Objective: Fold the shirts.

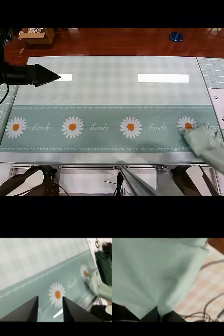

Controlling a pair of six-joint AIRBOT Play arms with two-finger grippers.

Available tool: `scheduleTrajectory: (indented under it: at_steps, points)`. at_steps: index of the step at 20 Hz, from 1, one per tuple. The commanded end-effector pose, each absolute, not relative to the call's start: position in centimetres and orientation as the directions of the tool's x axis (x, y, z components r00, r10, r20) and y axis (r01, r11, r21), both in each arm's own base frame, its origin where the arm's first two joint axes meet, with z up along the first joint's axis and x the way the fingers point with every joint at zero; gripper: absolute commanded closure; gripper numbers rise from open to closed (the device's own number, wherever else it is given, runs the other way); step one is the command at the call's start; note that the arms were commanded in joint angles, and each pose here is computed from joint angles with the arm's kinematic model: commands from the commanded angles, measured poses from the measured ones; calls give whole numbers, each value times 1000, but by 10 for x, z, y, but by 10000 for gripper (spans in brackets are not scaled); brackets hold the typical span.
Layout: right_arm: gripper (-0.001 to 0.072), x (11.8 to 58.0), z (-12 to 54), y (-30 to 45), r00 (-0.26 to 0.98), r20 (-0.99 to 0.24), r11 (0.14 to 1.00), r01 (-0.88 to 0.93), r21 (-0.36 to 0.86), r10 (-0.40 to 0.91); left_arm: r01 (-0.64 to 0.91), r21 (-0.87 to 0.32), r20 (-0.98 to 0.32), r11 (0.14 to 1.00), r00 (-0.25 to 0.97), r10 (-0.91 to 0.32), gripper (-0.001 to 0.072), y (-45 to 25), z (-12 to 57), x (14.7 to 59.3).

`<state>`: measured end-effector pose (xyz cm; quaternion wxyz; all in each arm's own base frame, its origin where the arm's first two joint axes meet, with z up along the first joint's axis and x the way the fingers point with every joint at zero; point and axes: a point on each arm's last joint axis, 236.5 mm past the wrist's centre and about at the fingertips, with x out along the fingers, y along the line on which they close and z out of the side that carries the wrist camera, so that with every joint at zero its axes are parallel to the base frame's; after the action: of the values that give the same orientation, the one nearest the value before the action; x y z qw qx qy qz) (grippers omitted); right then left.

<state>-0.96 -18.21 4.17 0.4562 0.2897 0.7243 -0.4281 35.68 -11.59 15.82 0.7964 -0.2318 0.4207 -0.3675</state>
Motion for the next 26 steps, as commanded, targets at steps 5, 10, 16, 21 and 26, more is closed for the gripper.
scheduleTrajectory:
  at_steps: [5,10,16,21,26]
  points:
    - [689,-108,33,-156,-574,-810,266,805,-530,122,358,-656,-491,664,466,-736,320,-98,160,376]
    - [167,-107,31,-190,-571,-821,358,761,-541,-26,344,-640,-483,688,515,-708,319,-91,161,388]
    - [184,168,116,-301,267,-753,660,696,-282,-602,357,-505,-493,786,628,-602,310,-77,140,436]
    - [173,384,144,-131,630,-753,971,232,-51,-190,402,-228,-791,887,455,-409,283,-118,70,428]
    - [101,416,82,52,483,-838,967,-104,231,252,426,35,-861,904,473,-190,-13,-131,69,421]
